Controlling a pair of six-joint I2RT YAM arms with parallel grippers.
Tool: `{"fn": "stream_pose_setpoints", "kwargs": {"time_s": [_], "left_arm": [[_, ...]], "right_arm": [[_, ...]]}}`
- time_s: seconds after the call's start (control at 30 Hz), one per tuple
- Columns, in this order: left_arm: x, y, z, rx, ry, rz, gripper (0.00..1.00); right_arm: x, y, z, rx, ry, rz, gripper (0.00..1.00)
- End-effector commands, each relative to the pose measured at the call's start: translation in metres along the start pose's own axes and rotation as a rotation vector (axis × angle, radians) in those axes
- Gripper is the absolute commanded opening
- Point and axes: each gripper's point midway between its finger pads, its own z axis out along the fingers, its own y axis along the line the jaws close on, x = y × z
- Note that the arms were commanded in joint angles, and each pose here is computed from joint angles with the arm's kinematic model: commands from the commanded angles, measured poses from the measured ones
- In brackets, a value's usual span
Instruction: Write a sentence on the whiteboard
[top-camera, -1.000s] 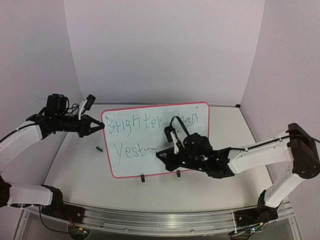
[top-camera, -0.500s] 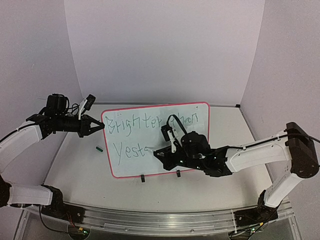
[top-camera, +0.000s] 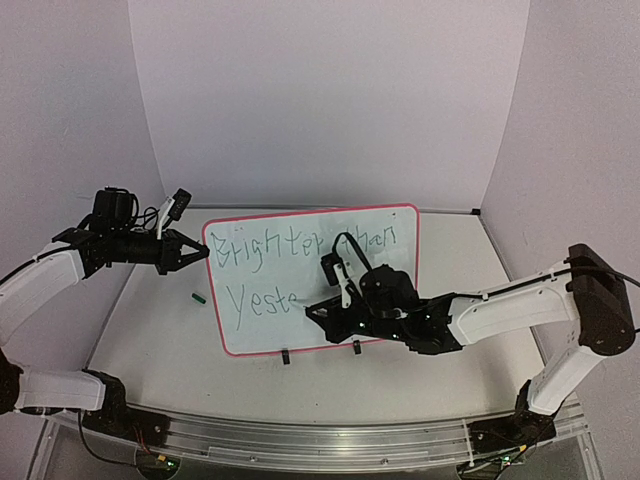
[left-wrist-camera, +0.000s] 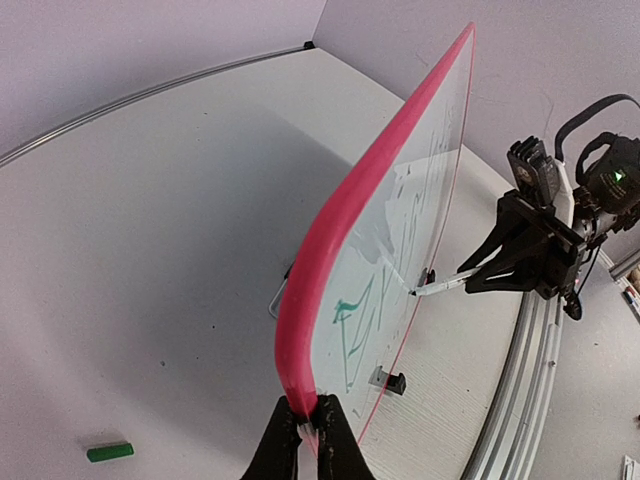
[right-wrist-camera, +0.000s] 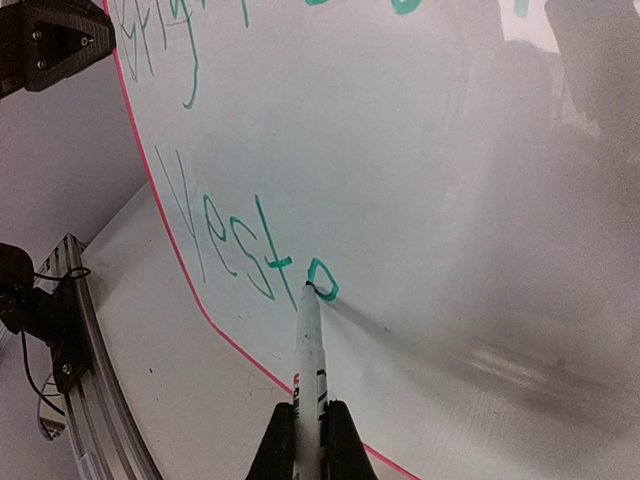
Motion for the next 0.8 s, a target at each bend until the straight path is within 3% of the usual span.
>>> {"fn": "stream_pose_setpoints", "kwargs": {"time_s": [0.0, 0.77], "left_arm": [[0.028, 0.001, 0.008, 0.001, 0.1, -0.039, 0.0], [0.027, 0.0, 0.008, 0.004, 0.095, -0.036, 0.0]], "right_arm": [[0.012, -0.006, 0.001, 0.01, 0.03, 0.026, 0.0], [-0.016, -0.002, -0.029, 0.014, -0.046, -0.002, 0.0]]}}
